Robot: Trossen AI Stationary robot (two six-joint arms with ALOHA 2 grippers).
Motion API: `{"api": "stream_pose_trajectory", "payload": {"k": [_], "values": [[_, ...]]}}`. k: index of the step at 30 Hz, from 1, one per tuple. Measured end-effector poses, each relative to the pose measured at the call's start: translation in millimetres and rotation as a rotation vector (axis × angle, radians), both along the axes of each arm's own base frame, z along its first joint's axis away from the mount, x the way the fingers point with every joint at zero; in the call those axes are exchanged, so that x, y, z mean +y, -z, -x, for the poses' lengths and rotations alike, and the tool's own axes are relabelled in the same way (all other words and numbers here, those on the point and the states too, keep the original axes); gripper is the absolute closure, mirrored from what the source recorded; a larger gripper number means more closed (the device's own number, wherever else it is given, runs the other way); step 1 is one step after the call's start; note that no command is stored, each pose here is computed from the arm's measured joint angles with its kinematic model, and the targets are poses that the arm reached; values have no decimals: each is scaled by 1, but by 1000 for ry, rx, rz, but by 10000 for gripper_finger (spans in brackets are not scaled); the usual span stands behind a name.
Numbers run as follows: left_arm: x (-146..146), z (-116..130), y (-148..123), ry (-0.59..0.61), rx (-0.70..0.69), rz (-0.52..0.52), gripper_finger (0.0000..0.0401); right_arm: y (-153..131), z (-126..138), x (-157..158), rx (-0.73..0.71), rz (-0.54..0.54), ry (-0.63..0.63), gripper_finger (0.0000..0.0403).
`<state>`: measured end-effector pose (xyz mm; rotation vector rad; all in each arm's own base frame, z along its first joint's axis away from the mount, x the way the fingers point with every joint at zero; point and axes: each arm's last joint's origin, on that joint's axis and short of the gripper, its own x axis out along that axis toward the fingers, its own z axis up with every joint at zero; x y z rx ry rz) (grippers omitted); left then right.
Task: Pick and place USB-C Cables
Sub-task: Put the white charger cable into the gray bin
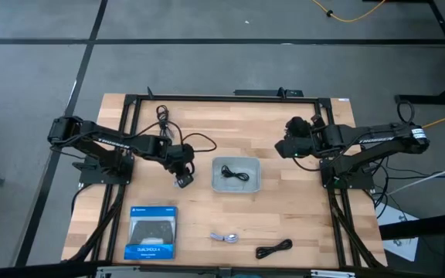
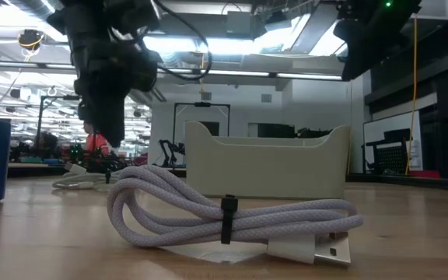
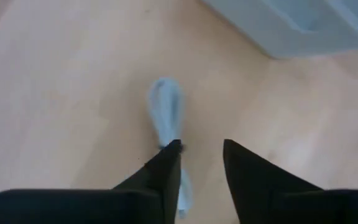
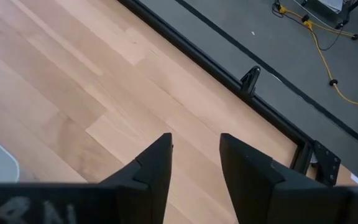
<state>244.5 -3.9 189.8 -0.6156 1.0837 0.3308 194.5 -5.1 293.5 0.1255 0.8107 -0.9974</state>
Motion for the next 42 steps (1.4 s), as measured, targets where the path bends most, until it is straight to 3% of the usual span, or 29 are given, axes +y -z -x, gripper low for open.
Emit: {"api": "stream_pose_trajectory", "payload": {"k": [9, 23, 27, 31, 37, 42], "values": [[0, -3, 12, -16, 70, -35, 238, 1, 2, 0, 22, -1, 1, 263], [-4, -14, 54, 7, 239, -52, 238, 1, 2, 0, 25, -8, -1, 263], [-4, -14, 57, 12, 255, -61, 268, 1, 2, 0, 26, -7, -1, 263], [-1, -17, 49, 33, 252, -82, 361, 1, 2, 0, 28, -7, -2, 263], [8, -28, 17, 67, 284, -181, 363, 2, 3, 0, 41, -6, -3, 263], [16, -42, -28, 97, 278, -302, 363, 2, 6, 0, 79, -2, -2, 263]]}}
